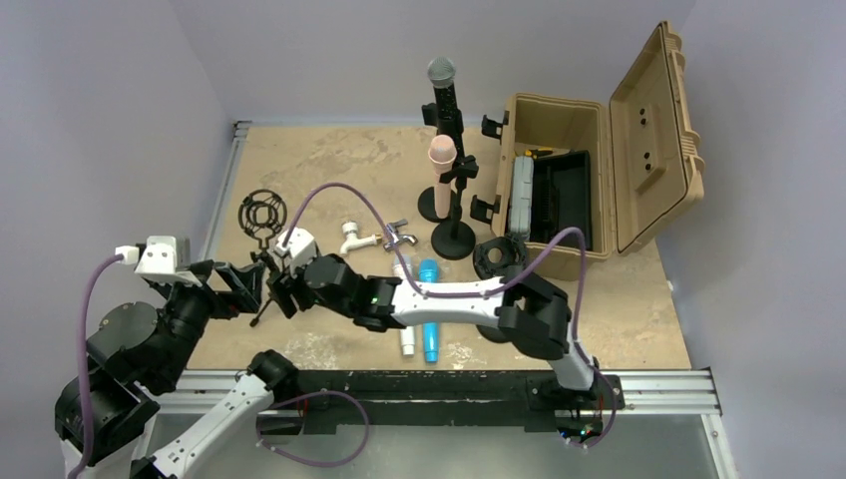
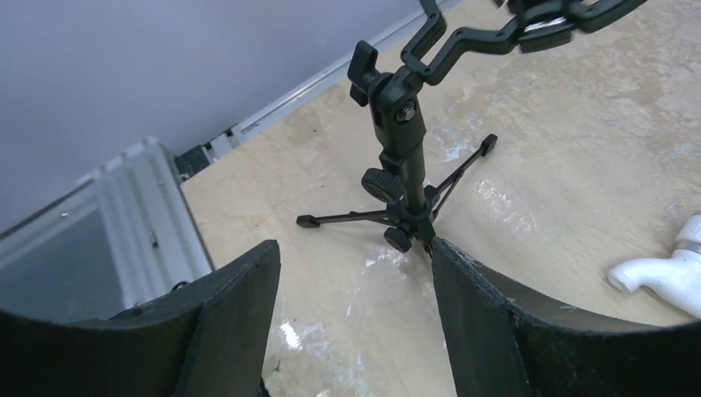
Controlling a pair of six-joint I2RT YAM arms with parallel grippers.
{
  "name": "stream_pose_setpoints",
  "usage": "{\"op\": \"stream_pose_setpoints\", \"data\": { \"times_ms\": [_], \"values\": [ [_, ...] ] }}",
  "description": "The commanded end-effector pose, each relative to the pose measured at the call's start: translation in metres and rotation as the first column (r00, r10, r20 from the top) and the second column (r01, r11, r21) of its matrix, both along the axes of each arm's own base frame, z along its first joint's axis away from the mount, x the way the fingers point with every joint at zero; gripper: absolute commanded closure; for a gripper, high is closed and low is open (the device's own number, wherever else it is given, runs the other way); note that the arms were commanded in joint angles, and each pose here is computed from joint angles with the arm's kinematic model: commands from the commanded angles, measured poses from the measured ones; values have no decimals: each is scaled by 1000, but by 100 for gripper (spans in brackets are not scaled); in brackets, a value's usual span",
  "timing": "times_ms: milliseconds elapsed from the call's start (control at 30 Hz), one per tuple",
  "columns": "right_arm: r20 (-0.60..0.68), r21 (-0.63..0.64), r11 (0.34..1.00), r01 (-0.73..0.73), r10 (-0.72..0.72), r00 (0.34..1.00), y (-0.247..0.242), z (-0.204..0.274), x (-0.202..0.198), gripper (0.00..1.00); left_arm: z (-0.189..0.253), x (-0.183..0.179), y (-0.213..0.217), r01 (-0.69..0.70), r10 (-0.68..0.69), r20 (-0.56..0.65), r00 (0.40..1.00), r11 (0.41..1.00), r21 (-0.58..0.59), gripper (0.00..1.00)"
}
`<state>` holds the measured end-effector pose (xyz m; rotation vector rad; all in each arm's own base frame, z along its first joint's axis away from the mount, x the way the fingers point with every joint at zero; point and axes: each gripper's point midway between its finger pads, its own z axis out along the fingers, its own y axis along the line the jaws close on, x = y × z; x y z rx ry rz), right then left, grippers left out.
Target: Remove the microphone from the stand
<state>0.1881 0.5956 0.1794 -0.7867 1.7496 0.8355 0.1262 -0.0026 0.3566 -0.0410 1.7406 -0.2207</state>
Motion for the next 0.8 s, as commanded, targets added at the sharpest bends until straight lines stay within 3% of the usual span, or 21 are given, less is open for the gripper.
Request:
{"op": "stream_pose_setpoints", "data": {
  "times_ms": [0,400,767],
  "values": [
    [-13,216,974,-63,68,998,-18,77,-6,34,2,18,-10,-11,11,-24,1000,1000,9,13],
    [10,245,968,63,-67,998,-122,124,-9,34,-27,58,-55,58,-56,-126,990,998,12,13],
    [11,288,893,347,-365,931,-245,167,43,34,-36,81,-108,202,-213,-168,963,976,-76,13]
  ]
}}
